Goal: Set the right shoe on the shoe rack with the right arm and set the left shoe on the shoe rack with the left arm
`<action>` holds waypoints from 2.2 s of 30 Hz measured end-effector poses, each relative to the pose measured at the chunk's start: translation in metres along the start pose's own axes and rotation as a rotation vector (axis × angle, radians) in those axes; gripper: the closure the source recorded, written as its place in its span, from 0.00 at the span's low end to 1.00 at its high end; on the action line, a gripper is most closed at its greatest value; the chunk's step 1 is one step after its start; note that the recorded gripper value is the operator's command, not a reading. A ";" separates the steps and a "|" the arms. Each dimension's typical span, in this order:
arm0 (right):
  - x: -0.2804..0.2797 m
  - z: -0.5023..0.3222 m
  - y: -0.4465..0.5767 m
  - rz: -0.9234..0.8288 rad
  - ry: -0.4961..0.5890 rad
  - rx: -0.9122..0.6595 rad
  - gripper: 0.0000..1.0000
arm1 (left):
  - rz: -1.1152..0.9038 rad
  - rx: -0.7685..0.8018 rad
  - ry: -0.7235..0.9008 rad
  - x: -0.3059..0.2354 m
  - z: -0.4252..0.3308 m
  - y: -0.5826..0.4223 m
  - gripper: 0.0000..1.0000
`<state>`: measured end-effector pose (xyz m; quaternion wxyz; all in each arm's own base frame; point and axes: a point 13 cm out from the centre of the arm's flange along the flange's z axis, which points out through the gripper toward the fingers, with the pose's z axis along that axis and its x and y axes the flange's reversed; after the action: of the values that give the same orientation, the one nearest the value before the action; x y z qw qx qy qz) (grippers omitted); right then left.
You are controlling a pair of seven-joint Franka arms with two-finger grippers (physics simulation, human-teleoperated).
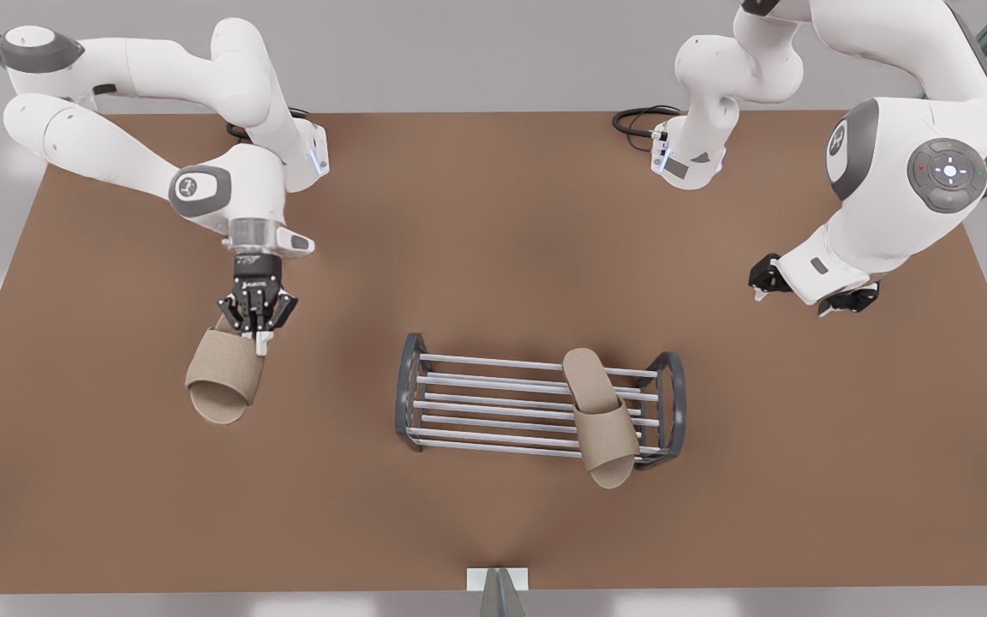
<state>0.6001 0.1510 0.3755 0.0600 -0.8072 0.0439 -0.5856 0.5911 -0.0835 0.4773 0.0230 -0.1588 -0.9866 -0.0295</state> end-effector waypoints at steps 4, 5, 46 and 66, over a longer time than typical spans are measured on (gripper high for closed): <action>0.046 -0.007 -0.076 0.060 -0.100 0.064 0.79 | 0.000 0.000 0.000 0.000 0.000 0.000 0.00; 0.057 -0.005 -0.100 0.072 -0.120 0.079 0.79 | 0.000 0.000 0.000 0.000 0.000 0.000 0.00; -0.177 0.103 -0.377 0.074 -0.209 0.005 0.00 | -0.009 -0.002 0.014 -0.004 0.012 0.006 0.00; 0.046 0.037 -0.394 0.475 -0.252 -0.029 0.00 | -0.009 -0.002 0.014 -0.005 0.013 0.006 0.00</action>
<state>0.6502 0.5355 0.4655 0.1892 -0.8414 0.2328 -0.4494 0.5968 -0.0785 0.4647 0.0298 -0.1541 -0.9871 -0.0318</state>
